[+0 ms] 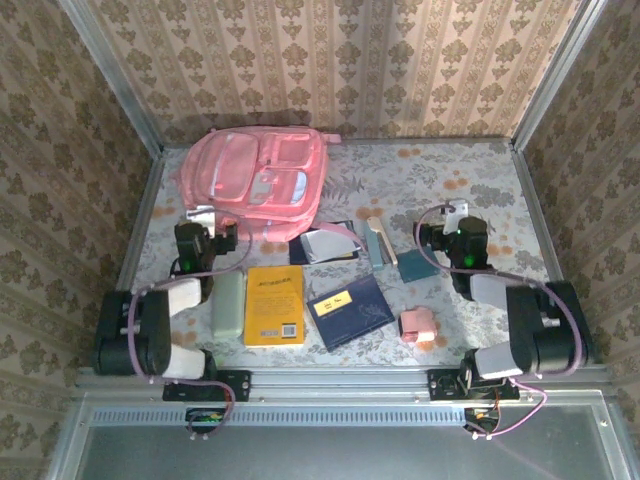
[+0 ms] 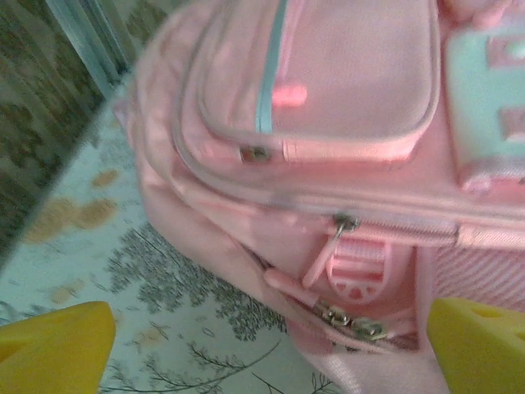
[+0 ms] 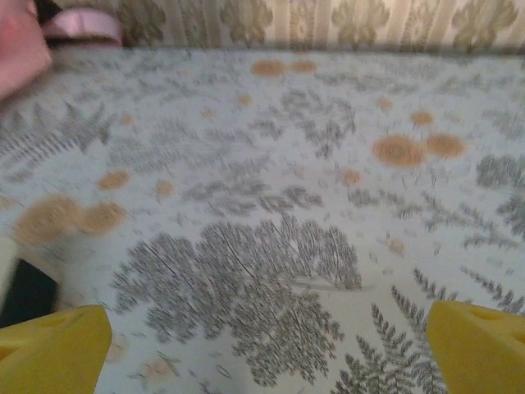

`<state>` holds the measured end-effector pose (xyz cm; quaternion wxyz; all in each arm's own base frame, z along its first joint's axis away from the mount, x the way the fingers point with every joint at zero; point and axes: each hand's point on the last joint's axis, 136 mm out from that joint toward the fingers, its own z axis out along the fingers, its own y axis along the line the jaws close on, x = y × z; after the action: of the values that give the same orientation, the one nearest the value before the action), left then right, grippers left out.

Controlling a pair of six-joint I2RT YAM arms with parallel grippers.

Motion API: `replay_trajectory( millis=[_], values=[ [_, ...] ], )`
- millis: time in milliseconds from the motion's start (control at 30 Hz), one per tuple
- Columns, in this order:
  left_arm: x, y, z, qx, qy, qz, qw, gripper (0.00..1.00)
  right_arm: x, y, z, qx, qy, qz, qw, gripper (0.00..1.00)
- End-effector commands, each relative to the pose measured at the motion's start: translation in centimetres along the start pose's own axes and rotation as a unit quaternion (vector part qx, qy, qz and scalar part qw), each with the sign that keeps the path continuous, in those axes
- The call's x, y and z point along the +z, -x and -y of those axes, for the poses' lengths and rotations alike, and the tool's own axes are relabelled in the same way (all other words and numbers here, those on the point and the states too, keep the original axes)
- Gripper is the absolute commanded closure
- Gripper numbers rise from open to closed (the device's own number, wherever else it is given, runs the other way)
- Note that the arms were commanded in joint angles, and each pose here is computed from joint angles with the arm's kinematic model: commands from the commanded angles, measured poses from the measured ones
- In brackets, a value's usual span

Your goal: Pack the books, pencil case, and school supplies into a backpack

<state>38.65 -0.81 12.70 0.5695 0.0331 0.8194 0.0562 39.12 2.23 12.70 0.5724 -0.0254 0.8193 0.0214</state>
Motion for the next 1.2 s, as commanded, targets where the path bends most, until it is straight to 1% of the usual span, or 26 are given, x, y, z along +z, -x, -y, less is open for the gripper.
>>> replay_trajectory(
  millis=[0, 67, 100, 167, 200, 267, 300, 333, 367, 400, 433, 467, 533, 567, 600, 633, 667, 700, 767, 833, 900, 933, 1033, 1167],
  values=[
    [-2.9, 6.6, -0.4, 0.003, 0.035, 0.054, 0.998, 0.00, -3.5, 7.8, -1.7, 0.017, -0.015, 0.094, 0.995, 0.00],
    [-4.9, 10.5, 1.3, 0.000, 0.007, 0.088, 0.996, 0.00, -5.5, 11.4, -5.4, 0.003, -0.007, 0.127, 0.992, 0.00],
    [-6.1, 12.5, 2.4, -0.002, -0.008, 0.097, 0.995, 0.00, -6.8, 13.7, -8.5, -0.011, 0.015, 0.139, 0.990, 0.00],
    [-8.3, 15.6, 4.1, -0.011, -0.033, 0.088, 0.996, 0.00, -8.7, 16.3, -12.7, -0.022, 0.047, 0.144, 0.988, 0.00],
    [-9.5, 16.8, 5.1, -0.002, -0.048, 0.075, 0.996, 0.00, -9.7, 17.6, -14.4, -0.022, 0.054, 0.138, 0.989, 0.00],
    [-11.5, 18.2, 6.0, 0.015, -0.051, 0.055, 0.997, 0.00, -11.0, 19.2, -16.3, -0.039, 0.048, 0.116, 0.991, 0.00],
    [-12.2, 18.5, 6.5, 0.019, -0.055, 0.038, 0.998, 0.00, -11.4, 19.7, -16.7, -0.044, 0.034, 0.092, 0.994, 0.00],
    [-12.6, 18.6, 6.4, 0.007, -0.053, 0.021, 0.998, 0.00, -11.7, 19.9, -16.9, -0.042, 0.026, 0.070, 0.996, 0.00],
    [-12.8, 18.4, 5.4, -0.029, -0.032, -0.005, 0.999, 0.00, -11.9, 20.0, -17.3, -0.043, 0.034, 0.043, 0.998, 0.00],
    [-13.1, 17.8, 4.2, -0.068, 0.000, -0.037, 0.997, 0.00, -12.1, 19.7, -18.2, -0.056, 0.066, 0.021, 0.996, 0.00],
    [-13.0, 17.7, 4.0, -0.079, 0.003, -0.052, 0.996, 0.00, -12.2, 19.7, -19.4, -0.070, 0.099, 0.016, 0.992, 0.00],
    [-12.2, 17.6, 3.7, -0.084, -0.012, -0.060, 0.995, 0.00, -12.2, 19.7, -20.2, -0.068, 0.127, 0.028, 0.989, 0.00],
    [-10.6, 16.7, 3.5, -0.140, -0.034, -0.066, 0.987, 0.00, -11.6, 19.9, -18.9, 0.017, 0.111, 0.067, 0.991, 0.00],
    [-9.5, 16.1, 3.1, -0.172, -0.048, -0.067, 0.982, 0.00, -11.6, 19.9, -19.5, 0.065, 0.166, 0.061, 0.982, 0.00],
    [-8.3, 15.3, 2.3, -0.198, -0.052, -0.078, 0.976, 0.00, -10.9, 19.4, -19.4, 0.112, 0.200, 0.030, 0.973, 0.00],
    [-7.2, 14.3, 1.2, -0.222, -0.038, -0.100, 0.969, 0.00, -10.1, 19.0, -19.1, 0.136, 0.207, 0.001, 0.969, 0.00],
    [-5.9, 13.2, -0.1, -0.243, -0.016, -0.128, 0.961, 0.00, -9.2, 18.2, -19.0, 0.142, 0.199, -0.028, 0.969, 0.00],
    [-4.5, 12.2, -1.1, -0.252, -0.004, -0.153, 0.956, 0.00, -8.5, 17.4, -19.2, 0.130, 0.194, -0.045, 0.971, 0.00],
    [-2.2, 11.0, -2.1, -0.247, 0.006, -0.179, 0.952, 0.00, -7.8, 16.3, -19.9, 0.125, 0.206, -0.044, 0.970, 0.00],
    [0.0, 10.4, -3.0, -0.247, 0.010, -0.198, 0.949, 0.00, -6.4, 14.8, -20.4, 0.142, 0.206, -0.078, 0.965, 0.00],
    [2.3, 10.3, -3.9, -0.259, 0.003, -0.200, 0.945, 0.00, -5.1, 13.1, -22.2, 0.135, 0.233, -0.132, 0.954, 0.00],
    [3.4, 10.3, -4.3, -0.263, 0.000, -0.197, 0.944, 0.01, -4.6, 12.6, -23.0, 0.138, 0.243, -0.142, 0.950, 0.00],
    [7.0, 9.4, -5.3, -0.289, -0.017, -0.213, 0.933, 0.06, -2.7, 11.3, -24.6, 0.185, 0.263, -0.162, 0.933, 0.03],
    [10.7, 7.2, -6.6, -0.320, -0.030, -0.240, 0.916, 0.11, 1.0, 8.1, -27.1, 0.238, 0.259, -0.235, 0.906, 0.08]
  ],
)
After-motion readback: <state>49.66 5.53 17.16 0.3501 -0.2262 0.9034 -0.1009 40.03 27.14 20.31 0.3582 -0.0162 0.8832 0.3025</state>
